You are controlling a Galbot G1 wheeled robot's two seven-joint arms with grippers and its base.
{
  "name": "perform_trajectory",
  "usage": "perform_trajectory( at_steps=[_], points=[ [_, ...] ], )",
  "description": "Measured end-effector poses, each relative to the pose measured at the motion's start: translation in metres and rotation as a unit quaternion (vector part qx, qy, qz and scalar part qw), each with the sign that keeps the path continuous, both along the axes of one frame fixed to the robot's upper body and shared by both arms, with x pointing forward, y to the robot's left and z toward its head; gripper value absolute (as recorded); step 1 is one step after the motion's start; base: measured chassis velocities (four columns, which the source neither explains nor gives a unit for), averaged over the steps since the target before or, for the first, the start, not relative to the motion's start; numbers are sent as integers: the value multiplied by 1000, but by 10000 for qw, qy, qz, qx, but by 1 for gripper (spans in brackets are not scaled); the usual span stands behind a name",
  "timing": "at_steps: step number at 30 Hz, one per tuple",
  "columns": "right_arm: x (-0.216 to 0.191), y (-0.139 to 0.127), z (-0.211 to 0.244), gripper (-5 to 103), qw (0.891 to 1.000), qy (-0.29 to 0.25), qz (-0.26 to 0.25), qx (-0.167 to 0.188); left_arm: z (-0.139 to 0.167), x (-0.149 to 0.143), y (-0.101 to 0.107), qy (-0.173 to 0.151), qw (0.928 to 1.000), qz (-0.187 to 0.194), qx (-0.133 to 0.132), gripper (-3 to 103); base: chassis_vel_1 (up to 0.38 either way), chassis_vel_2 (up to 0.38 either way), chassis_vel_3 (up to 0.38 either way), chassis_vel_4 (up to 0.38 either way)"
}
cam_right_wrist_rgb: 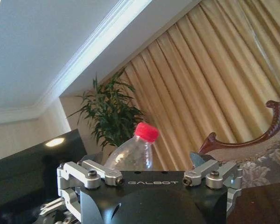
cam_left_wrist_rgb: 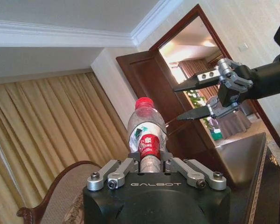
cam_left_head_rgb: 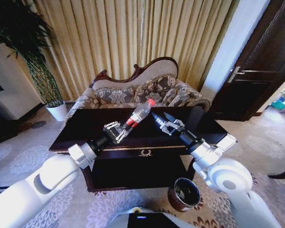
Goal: Move to the front of the table and place the trash on the table into the trash bin.
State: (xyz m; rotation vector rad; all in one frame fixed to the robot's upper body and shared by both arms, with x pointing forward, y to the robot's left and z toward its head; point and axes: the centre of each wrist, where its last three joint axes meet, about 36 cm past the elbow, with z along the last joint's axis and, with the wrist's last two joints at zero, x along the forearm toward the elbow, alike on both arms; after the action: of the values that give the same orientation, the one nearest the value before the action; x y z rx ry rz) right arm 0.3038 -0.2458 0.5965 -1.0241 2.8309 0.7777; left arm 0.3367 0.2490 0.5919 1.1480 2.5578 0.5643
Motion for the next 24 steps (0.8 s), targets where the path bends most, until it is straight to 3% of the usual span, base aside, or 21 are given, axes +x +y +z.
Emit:
perform_trajectory(
  at_steps=[13,24],
  points=[
    [-2,6,-4,100,9998,41,181,-21,12,-5,-5,-112,9994,-292,125,20,0,0,0,0],
    [-2,6,-5,100,9998,31,191,-38,7,-6,-8,-17,9990,-417,177,20,0,0,0,0]
  ],
)
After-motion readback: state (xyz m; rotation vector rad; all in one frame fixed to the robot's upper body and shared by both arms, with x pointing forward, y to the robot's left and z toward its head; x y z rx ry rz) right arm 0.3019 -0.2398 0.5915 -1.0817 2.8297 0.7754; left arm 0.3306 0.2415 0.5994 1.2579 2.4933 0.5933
